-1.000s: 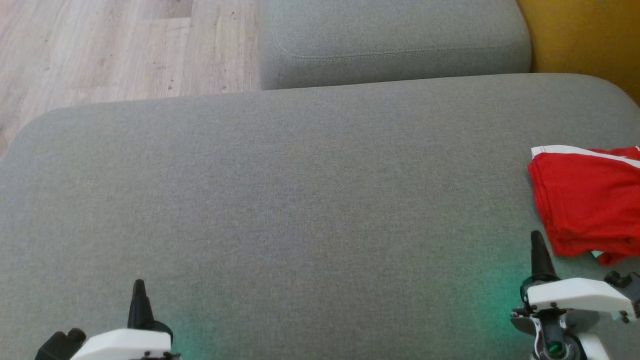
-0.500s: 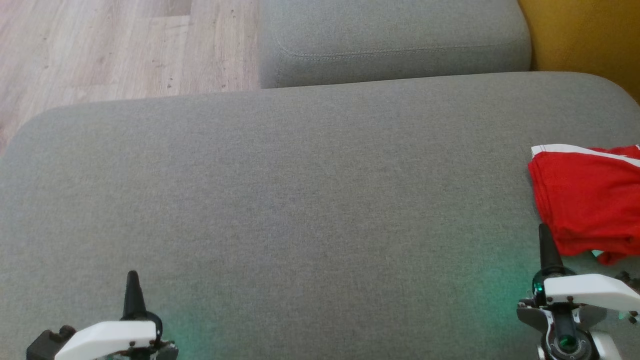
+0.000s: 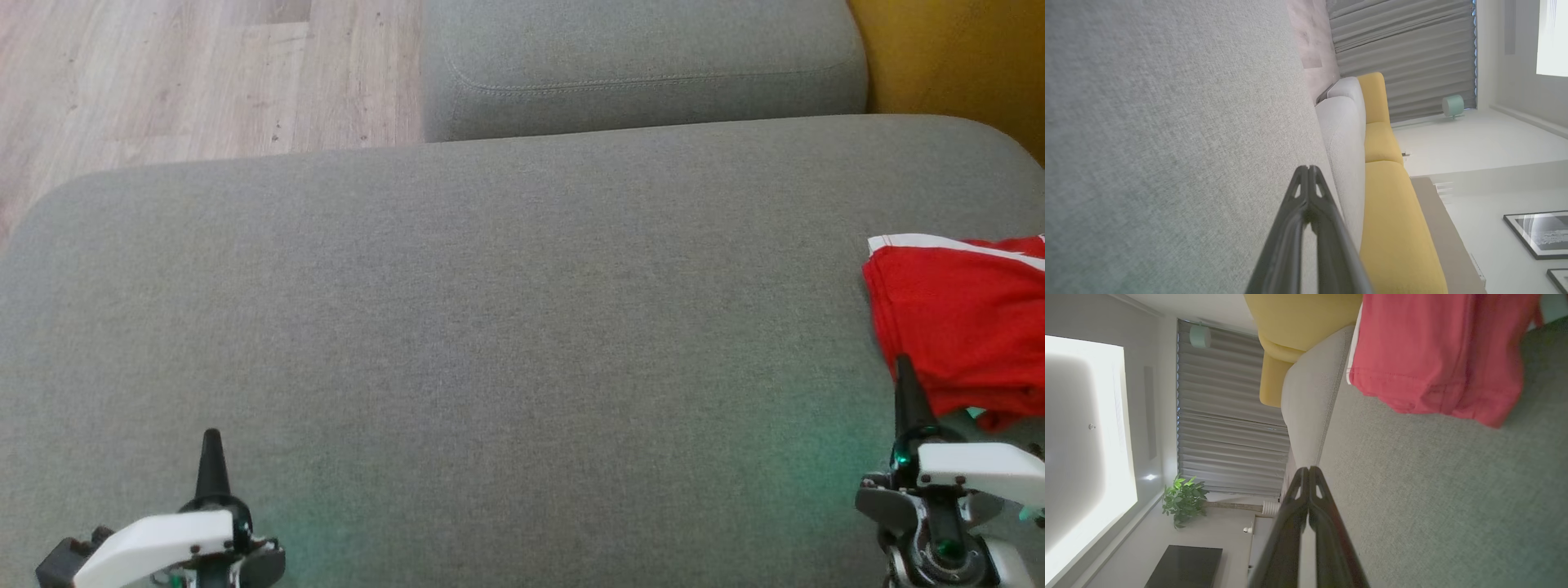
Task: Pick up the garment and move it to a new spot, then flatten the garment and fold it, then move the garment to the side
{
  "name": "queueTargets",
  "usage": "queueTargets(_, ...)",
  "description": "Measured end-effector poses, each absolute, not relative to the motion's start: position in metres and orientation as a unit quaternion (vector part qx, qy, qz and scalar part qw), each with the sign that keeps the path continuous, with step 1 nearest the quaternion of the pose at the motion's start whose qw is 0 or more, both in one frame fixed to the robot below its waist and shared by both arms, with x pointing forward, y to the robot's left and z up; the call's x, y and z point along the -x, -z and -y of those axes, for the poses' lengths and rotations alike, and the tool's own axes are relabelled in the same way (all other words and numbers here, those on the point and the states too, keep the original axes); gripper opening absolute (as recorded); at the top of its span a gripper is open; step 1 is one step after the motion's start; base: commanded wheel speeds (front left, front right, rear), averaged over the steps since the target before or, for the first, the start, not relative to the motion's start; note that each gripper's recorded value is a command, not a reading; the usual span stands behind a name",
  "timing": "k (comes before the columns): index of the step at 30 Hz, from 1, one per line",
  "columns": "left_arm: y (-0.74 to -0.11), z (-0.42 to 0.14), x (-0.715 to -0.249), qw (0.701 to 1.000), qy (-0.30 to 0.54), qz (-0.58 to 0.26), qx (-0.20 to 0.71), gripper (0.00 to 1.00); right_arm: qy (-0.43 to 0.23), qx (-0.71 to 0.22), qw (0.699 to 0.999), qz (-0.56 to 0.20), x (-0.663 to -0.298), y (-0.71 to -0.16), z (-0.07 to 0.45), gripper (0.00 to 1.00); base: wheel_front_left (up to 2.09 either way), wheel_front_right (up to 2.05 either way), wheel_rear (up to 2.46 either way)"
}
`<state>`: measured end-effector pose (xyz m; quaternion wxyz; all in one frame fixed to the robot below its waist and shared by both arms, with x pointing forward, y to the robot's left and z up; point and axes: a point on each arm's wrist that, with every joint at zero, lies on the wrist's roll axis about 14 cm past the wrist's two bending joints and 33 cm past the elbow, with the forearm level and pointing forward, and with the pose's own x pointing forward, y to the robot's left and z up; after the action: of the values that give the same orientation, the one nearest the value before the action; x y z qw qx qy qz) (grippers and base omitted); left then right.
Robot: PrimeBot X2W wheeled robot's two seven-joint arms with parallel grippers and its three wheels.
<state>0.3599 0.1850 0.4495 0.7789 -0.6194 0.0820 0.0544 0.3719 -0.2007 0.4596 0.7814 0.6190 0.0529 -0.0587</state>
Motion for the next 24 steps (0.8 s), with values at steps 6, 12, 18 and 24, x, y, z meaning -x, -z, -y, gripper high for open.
queueTargets(6,-0.457,-0.188,-0.365,0.759,-0.05,-0.068,0.646,0.0,0.054,-0.645,0.761,-0.043,-0.374,-0.466,0.202,0.0,0.0,0.0,0.0)
queueTargets(12,-0.463,-0.188,-0.368,0.738,-0.042,-0.06,0.671,0.0,0.048,-0.671,0.74,-0.034,-0.375,-0.471,0.204,0.0,0.0,0.0,0.0)
queueTargets(18,-0.47,-0.187,-0.371,0.716,-0.031,-0.052,0.695,0.0,0.042,-0.696,0.717,-0.023,-0.376,-0.477,0.206,0.0,0.0,0.0,0.0)
queueTargets(24,-0.476,-0.188,-0.375,0.706,-0.025,-0.045,0.707,0.0,0.038,-0.708,0.705,-0.018,-0.377,-0.481,0.208,0.0,0.0,0.0,0.0)
